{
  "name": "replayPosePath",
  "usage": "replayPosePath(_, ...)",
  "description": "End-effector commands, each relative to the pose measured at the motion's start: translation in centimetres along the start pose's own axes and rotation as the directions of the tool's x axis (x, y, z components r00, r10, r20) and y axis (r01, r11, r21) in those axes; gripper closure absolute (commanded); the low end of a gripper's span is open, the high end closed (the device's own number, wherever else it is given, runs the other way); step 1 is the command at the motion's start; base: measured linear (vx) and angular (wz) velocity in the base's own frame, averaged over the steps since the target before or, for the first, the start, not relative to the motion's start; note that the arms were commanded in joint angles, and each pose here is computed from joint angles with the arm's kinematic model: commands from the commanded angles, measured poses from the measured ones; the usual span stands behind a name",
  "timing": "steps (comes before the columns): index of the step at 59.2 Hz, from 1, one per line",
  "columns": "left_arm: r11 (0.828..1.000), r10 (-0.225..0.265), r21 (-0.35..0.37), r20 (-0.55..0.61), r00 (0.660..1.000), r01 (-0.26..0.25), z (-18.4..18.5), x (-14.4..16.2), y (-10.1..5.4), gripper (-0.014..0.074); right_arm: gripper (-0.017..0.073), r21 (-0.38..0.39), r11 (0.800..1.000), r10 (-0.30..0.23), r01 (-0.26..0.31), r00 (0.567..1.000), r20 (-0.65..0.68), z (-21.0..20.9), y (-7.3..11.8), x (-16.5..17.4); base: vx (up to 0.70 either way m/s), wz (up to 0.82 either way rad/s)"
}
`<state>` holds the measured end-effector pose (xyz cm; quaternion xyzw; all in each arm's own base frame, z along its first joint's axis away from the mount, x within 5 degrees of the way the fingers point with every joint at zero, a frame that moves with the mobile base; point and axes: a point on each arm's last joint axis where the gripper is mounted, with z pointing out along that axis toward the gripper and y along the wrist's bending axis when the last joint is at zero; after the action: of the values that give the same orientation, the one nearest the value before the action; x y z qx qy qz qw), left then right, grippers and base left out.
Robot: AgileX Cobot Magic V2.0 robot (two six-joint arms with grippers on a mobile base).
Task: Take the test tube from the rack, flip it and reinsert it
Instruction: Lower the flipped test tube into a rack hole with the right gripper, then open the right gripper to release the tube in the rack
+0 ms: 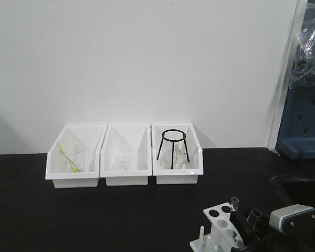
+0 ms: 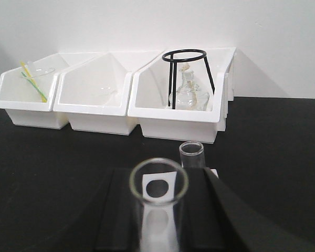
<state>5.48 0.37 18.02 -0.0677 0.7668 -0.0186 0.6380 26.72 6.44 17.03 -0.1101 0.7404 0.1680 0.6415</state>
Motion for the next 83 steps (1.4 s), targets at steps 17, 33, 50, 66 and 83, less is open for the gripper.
replayPosePath(17,1.000,-0.005,0.024,0.086,0.996,0.003,-0.1,-0.7,-0.2,0.0600,0.0568,0.018,1.000,-0.017,0.015,0.991,0.134,0.0,-0.1,-3.5,0.00,0.00)
replayPosePath(33,1.000,-0.005,0.024,0.086,0.996,0.003,-0.1,-0.7,-0.2,0.0600,0.0568,0.009,0.996,-0.091,0.091,0.996,0.019,1.0,-0.1,-4.8,0.00,0.00)
replayPosePath(50,1.000,-0.005,0.024,0.086,0.996,0.003,-0.1,-0.7,-0.2,0.0600,0.0568,0.019,0.996,-0.089,0.090,0.996,-0.023,1.0,-0.2,-4.4,0.00,0.00)
replayPosePath(66,1.000,-0.005,0.024,0.086,0.996,0.003,-0.1,-0.7,-0.2,0.0600,0.0547,-0.004,0.994,-0.109,0.109,0.993,-0.035,1.1,-0.1,-4.0,0.00,0.00)
replayPosePath(83,1.000,-0.005,0.024,0.086,0.996,0.003,-0.1,-0.7,-0.2,0.0600,0.0344,-0.038,0.989,-0.141,0.140,0.989,-0.038,1.1,0.2,-4.0,0.00,0.00)
